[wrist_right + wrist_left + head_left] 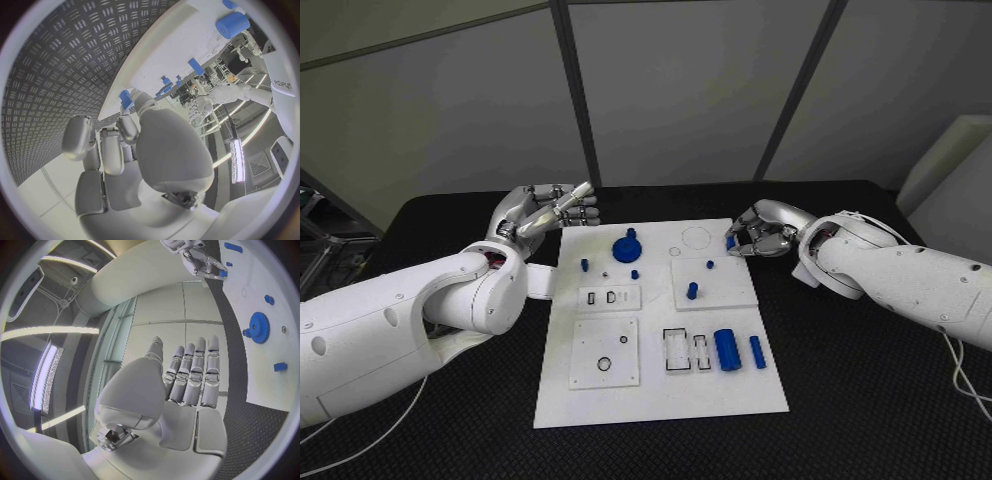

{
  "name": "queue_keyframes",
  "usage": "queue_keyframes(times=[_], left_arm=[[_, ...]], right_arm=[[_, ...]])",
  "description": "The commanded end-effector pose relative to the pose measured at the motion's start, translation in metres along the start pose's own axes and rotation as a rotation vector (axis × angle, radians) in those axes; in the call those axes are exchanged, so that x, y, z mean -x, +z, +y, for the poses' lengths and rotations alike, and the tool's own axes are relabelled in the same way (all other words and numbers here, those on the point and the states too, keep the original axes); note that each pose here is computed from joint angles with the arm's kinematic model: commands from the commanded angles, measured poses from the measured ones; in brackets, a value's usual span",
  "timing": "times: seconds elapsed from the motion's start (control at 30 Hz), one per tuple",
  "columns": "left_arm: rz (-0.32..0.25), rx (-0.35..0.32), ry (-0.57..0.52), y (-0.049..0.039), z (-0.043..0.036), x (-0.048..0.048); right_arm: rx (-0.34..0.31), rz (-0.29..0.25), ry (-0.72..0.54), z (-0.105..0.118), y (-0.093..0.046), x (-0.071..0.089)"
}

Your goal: Assemble the parts on the task board

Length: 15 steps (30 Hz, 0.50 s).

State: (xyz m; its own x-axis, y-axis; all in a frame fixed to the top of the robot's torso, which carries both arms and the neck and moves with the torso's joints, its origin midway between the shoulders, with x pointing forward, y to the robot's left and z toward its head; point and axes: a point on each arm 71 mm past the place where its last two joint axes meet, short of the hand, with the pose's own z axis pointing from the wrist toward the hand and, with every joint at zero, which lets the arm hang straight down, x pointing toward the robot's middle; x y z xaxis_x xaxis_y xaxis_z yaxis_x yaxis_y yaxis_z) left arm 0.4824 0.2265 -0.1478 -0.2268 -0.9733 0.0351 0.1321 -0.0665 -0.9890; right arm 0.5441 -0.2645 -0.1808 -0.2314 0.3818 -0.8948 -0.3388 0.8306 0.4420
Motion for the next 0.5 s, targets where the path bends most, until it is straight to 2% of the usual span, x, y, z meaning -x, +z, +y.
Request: queue_keyframes(times=[0.03,0.5], left_arm=[[0.009,-0.011,0.0,0.0001,-0.0014,-0.0002],[0.006,-0.008,0.001,0.0001,-0.0011,0.0013]], right_arm=[[-0.005,0.005,-0.01,0.0001,0.0008,0.0001],[-0.011,0.002,-0.019,0.0019,0.0038,-0.0013]])
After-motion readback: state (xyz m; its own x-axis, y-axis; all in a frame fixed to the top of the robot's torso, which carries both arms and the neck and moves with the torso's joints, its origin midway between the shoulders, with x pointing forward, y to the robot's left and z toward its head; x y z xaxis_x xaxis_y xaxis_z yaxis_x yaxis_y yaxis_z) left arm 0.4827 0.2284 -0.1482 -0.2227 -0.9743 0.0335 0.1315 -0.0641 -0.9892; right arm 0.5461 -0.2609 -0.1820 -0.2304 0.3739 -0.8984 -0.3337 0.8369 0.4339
